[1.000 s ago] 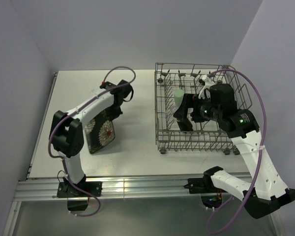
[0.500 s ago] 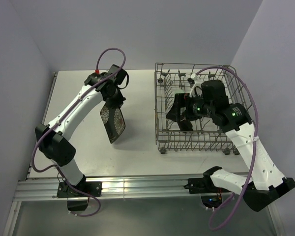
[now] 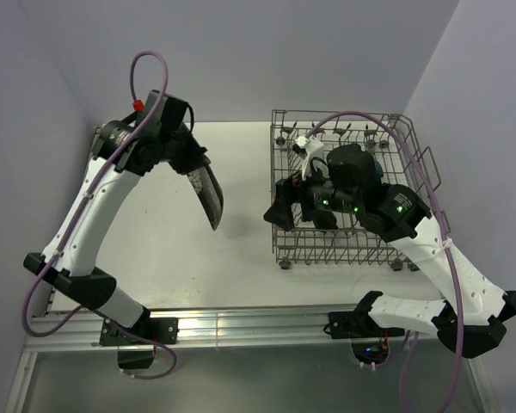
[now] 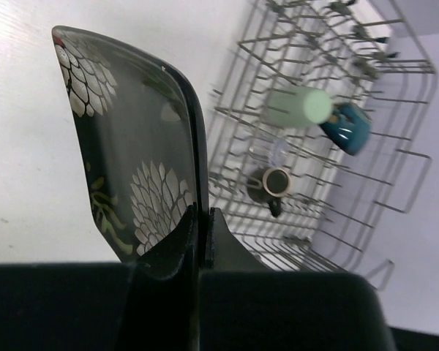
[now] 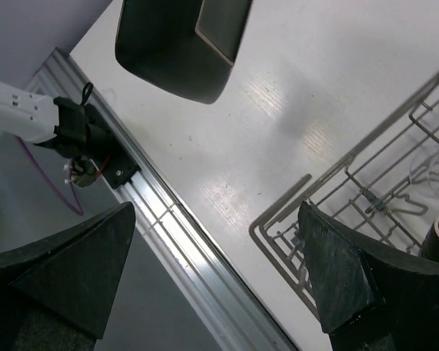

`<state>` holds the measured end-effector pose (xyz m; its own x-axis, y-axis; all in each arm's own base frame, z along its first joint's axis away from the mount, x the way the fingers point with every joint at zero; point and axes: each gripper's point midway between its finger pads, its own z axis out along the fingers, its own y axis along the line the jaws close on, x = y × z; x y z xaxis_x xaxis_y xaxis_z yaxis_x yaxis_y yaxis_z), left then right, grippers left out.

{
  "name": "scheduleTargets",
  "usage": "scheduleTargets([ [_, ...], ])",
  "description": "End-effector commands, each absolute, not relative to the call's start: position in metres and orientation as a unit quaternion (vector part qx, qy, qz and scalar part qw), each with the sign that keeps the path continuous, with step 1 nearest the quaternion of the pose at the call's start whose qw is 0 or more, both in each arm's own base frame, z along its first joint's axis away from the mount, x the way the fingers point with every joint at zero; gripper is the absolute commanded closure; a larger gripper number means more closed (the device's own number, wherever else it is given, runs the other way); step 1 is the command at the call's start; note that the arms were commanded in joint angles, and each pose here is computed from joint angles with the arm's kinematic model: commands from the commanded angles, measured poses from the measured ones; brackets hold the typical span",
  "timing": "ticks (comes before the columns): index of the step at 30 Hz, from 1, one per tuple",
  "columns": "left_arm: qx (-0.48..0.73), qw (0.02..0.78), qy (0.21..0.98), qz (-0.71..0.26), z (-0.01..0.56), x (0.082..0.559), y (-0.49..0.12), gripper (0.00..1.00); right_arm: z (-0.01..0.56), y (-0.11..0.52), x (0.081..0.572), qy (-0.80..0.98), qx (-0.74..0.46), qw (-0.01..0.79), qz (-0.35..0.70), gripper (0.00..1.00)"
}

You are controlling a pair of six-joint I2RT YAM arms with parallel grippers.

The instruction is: Load the mixed dishes into the dish rack

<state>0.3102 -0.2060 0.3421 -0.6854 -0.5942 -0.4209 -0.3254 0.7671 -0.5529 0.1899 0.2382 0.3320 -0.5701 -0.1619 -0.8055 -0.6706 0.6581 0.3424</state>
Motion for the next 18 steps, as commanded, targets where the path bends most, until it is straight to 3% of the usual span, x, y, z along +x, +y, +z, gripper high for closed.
scheduleTargets([
  [1,-0.269,0.33,0.843,-0.329,0.403,0.297,-0.212,1.0,0.36,0.25,0.195,0.78,-0.285,0.451,0.327,0.0],
  [11,-0.292,0.307,0.795,-0.435,0.444,0.28,-0.221,1.0,0.37,0.279,0.187,0.727,-0.319,0.532,0.293,0.0],
  [18,-0.301,0.306,0.742,-0.515,0.467,0.273,-0.219,1.0,0.379,0.285,0.191,0.79,-0.236,0.486,0.291,0.0],
])
